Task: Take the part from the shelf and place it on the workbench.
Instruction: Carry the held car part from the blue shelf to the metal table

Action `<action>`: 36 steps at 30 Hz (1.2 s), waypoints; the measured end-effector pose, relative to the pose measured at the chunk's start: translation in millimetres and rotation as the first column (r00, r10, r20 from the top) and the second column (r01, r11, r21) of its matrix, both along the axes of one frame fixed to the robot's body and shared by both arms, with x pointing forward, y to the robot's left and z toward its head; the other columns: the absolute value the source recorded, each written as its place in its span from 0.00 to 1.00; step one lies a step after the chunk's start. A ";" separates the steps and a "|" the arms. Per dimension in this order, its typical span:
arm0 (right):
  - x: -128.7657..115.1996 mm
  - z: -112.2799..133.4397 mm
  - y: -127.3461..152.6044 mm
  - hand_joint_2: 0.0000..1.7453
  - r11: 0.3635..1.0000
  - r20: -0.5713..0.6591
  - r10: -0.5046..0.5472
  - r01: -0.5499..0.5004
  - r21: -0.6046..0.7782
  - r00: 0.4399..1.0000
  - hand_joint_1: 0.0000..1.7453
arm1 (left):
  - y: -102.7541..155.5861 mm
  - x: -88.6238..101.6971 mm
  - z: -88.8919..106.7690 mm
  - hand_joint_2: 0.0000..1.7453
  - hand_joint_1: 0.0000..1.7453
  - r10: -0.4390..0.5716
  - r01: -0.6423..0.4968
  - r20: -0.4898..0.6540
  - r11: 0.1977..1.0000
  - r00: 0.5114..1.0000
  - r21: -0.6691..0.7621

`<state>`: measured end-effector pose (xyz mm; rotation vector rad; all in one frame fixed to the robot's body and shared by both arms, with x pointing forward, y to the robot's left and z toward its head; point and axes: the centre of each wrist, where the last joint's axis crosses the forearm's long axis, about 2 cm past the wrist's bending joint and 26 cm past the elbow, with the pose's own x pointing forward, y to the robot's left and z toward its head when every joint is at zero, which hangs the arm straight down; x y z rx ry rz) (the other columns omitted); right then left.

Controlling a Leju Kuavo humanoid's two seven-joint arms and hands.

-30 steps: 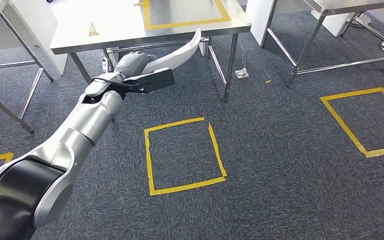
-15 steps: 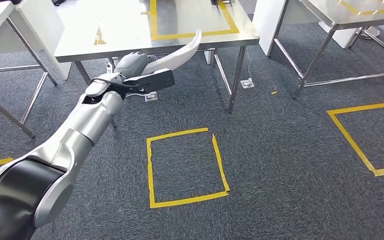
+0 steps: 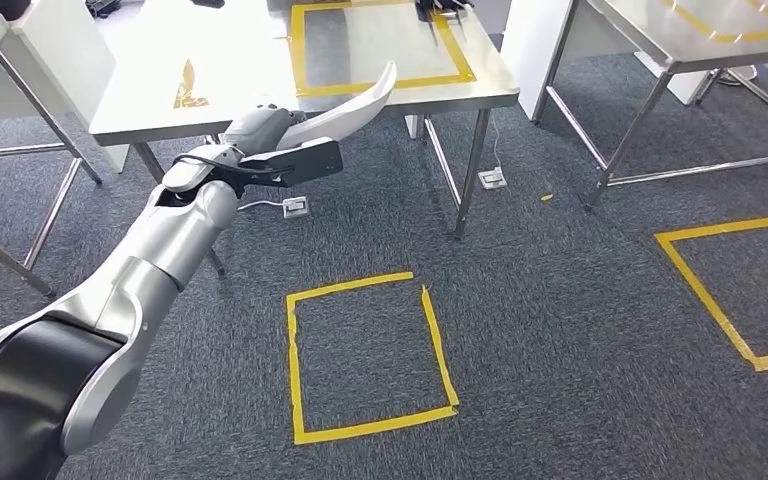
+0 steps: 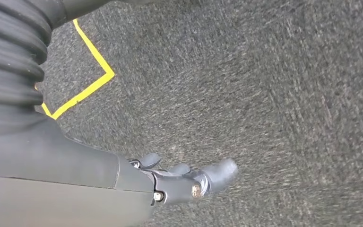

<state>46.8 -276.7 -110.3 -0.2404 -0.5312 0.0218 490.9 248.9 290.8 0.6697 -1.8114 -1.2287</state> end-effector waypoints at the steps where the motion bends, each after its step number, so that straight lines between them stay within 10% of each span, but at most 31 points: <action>1: 0.0 0.0 0.0 1.00 1.000 0.000 0.000 0.000 0.000 1.000 0.00 | 0.6 0.8 3.1 1.00 0.90 0.001 -0.001 0.005 1.000 1.000 0.001; 36: -1.9 -0.2 -0.6 1.00 1.000 0.002 -0.002 0.002 -0.006 1.000 0.00 | 36.4 11.7 35.0 1.00 0.90 0.039 -0.040 0.037 0.999 0.999 0.035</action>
